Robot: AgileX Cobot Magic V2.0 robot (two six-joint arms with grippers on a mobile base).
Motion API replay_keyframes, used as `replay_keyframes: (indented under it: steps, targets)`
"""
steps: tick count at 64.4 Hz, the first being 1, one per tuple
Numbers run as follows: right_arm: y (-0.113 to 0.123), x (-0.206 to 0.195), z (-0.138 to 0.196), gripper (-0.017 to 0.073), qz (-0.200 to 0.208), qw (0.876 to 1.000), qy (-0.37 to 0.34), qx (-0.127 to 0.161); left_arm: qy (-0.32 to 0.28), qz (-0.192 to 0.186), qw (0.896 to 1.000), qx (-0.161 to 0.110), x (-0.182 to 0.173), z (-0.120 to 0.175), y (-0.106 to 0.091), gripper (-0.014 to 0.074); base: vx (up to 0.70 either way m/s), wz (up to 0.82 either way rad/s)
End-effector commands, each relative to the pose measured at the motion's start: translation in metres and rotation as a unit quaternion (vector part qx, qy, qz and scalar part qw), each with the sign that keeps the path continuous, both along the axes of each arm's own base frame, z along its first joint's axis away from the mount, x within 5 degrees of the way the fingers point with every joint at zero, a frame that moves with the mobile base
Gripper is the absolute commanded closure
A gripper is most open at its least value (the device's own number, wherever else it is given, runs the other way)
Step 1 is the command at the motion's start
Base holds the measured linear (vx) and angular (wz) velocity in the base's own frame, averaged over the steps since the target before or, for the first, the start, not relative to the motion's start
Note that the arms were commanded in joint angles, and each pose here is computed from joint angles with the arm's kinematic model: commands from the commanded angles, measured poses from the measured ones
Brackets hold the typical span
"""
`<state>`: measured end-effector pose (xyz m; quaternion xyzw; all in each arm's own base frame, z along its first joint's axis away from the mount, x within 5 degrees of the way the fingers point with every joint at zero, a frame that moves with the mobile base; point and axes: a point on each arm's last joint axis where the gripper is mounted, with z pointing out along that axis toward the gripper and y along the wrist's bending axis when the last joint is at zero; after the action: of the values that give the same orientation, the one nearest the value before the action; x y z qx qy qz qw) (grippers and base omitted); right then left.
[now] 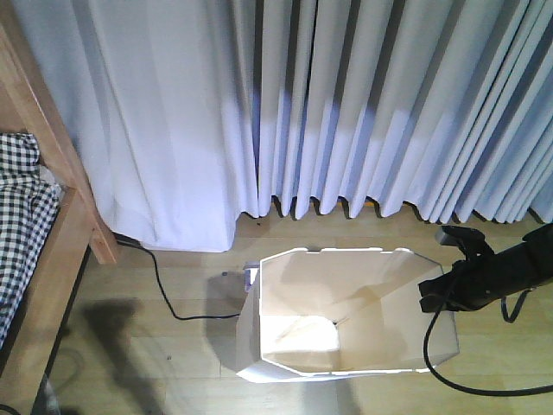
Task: Move trash bin to bedside with robot
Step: 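Keep holding the bin while driving up beside the bed headboard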
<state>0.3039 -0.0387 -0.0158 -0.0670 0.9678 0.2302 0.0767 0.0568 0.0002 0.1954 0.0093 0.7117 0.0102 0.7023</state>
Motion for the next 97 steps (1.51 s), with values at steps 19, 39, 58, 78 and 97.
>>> replay_keyframes:
  steps: [19,39,58,78,97]
  targets:
    - [0.0119,0.0088,0.032,0.0564,0.001,0.995,-0.025,0.096,-0.039,-0.005,0.999,-0.012,-0.0008,0.0037,-0.0006,0.06,0.08,-0.02]
    - [0.0119,0.0088,0.032,0.0564,0.001,0.995,-0.025,0.096,-0.039,-0.005,0.999,-0.012,-0.0008,0.0037,-0.0006,0.06,0.07,0.04]
    - [0.0119,0.0088,0.032,0.0564,0.001,0.995,-0.025,0.096,-0.039,-0.005,0.999,-0.012,-0.0008,0.0037,-0.0006,0.06,0.05,0.02]
    - [0.0119,0.0088,0.032,0.0564,0.001,0.995,-0.025,0.096,-0.039,-0.005,0.999,-0.012,-0.0008,0.0037,-0.0006,0.06,0.01,0.0]
    - [0.011,0.0108,0.0305,0.0564,-0.016,0.995,-0.028,0.093,-0.039,-0.005,0.999,-0.012,-0.0008,0.0037,-0.0006,0.06,0.0,0.0]
